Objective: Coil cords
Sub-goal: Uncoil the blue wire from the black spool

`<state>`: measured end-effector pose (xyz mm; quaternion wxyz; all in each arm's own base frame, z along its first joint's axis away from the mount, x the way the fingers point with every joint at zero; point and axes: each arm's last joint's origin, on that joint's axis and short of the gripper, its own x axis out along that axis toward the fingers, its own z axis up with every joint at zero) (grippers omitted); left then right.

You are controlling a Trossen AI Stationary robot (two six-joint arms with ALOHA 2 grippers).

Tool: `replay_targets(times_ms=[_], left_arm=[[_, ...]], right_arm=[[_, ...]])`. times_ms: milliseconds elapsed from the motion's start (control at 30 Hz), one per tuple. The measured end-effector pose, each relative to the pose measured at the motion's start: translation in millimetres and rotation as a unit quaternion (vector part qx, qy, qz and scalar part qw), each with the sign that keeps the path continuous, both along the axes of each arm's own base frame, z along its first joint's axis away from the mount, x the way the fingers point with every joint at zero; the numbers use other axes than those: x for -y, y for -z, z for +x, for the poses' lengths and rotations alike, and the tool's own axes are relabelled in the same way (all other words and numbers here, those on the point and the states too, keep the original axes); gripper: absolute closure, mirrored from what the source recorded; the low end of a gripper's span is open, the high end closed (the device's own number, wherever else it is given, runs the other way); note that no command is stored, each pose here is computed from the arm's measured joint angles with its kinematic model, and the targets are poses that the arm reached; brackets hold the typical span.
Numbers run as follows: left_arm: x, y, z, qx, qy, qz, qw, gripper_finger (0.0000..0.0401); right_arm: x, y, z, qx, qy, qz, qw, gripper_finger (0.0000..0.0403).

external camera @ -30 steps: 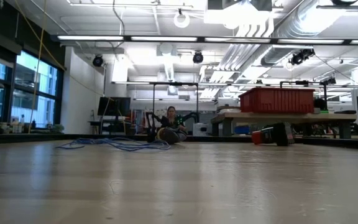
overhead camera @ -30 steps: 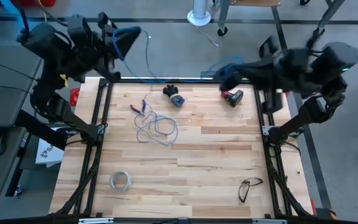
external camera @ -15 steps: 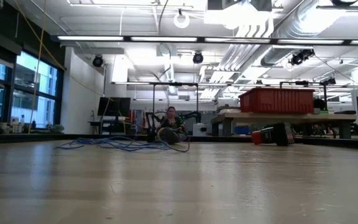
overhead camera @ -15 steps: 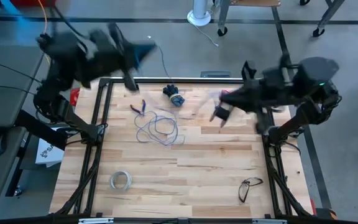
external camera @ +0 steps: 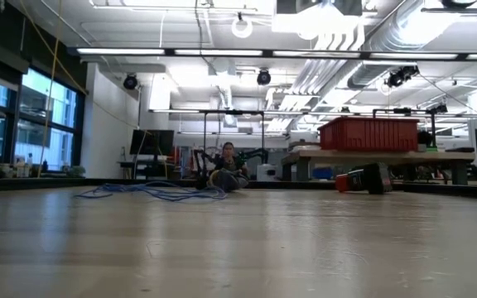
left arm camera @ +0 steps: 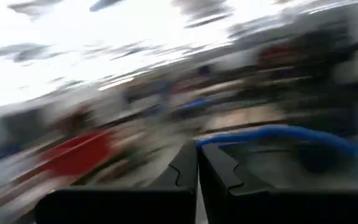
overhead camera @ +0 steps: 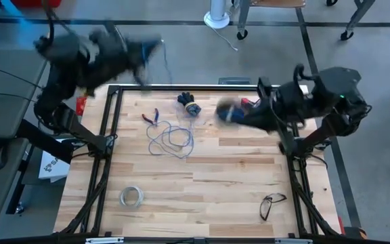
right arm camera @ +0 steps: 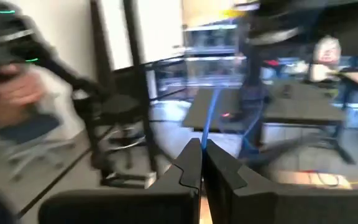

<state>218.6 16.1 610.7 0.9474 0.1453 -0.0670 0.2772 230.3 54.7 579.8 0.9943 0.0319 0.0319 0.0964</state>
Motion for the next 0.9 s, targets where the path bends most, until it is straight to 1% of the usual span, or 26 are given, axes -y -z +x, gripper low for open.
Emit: replay_targets(times_ms=[33, 67, 133, 167, 267, 333, 400, 467, 500, 567, 600, 700, 767, 800, 833, 867, 900], left_arm=[[-3.0, -0.5, 0.4, 0.005, -0.027, -0.005, 1.0, 0.0401], [-3.7, 0.3, 0.7, -0.002, -0.025, 0.0, 1.0, 0.0401], [1.6, 0.1, 1.3, -0.007, 0.016, 0.015, 1.0, 0.0401], [2.6, -0.7, 1.8, 0.002, 0.026, 0.009, 1.0, 0.0401], [-2.1, -1.2, 3.2, 0.018, 0.024, -0.008, 0.999, 0.0401], [0.1, -0.5, 2.5, 0.015, 0.03, -0.012, 0.999, 0.0401], [4.7, -1.4, 1.5, 0.024, 0.051, -0.022, 0.998, 0.0401], [3.4, -1.7, 1.6, 0.026, 0.054, -0.024, 0.998, 0.0401], [2.1, -1.4, 1.7, 0.024, 0.048, -0.022, 0.998, 0.0401], [3.8, -0.2, 1.4, 0.017, 0.04, -0.024, 0.999, 0.0401], [5.8, -0.4, 0.9, 0.019, 0.044, -0.029, 0.998, 0.0401], [6.0, -2.1, 0.1, 0.031, 0.057, -0.034, 0.997, 0.0401], [3.9, -1.7, 0.4, 0.03, 0.049, -0.035, 0.998, 0.0401], [4.2, -1.2, 0.5, 0.028, 0.046, -0.037, 0.998, 0.0401], [5.3, -1.0, 0.5, 0.028, 0.045, -0.039, 0.998, 0.0401], [6.7, -1.7, 0.2, 0.031, 0.048, -0.039, 0.998, 0.0401], [7.2, -2.7, 0.1, 0.037, 0.053, -0.038, 0.997, 0.0401]], right_arm=[[-0.5, 1.3, -1.2, -0.009, 0.001, 0.005, 1.0, 0.0403], [-1.3, 2.6, -2.1, -0.018, 0.013, 0.015, 1.0, 0.0403], [-1.0, 4.3, -0.9, -0.026, 0.034, 0.02, 0.999, 0.0403], [0.4, 5.0, 0.9, -0.026, 0.041, 0.015, 0.999, 0.0403], [6.0, 1.9, 0.8, -0.009, 0.072, 0.001, 0.997, 0.0402], [7.8, 1.1, -4.0, -0.01, 0.123, -0.003, 0.992, 0.0398], [11.6, 4.5, -4.8, -0.028, 0.152, -0.013, 0.988, 0.0384], [17.3, 10.3, -1.4, -0.053, 0.157, -0.025, 0.986, 0.0358], [17.8, 16.2, 1.1, -0.078, 0.154, -0.033, 0.984, 0.0341], [18.1, 31.4, 4.0, -0.146, 0.172, -0.049, 0.973, 0.0303], [18.5, 40.2, 5.2, -0.184, 0.191, -0.061, 0.962, 0.0284], [24.6, 65.1, 10.7, -0.289, 0.252, -0.117, 0.916, 0.023], [26.7, 79.5, 14.5, -0.35, 0.266, -0.135, 0.888, 0.0204], [26.6, 84.6, 20.2, -0.359, 0.273, -0.133, 0.883, 0.0196], [26.2, 88.7, 25.9, -0.36, 0.27, -0.128, 0.884, 0.0191], [24.4, 92.6, 29.6, -0.362, 0.261, -0.125, 0.886, 0.019], [21.7, 95.4, 35.2, -0.356, 0.248, -0.116, 0.893, 0.0192]])
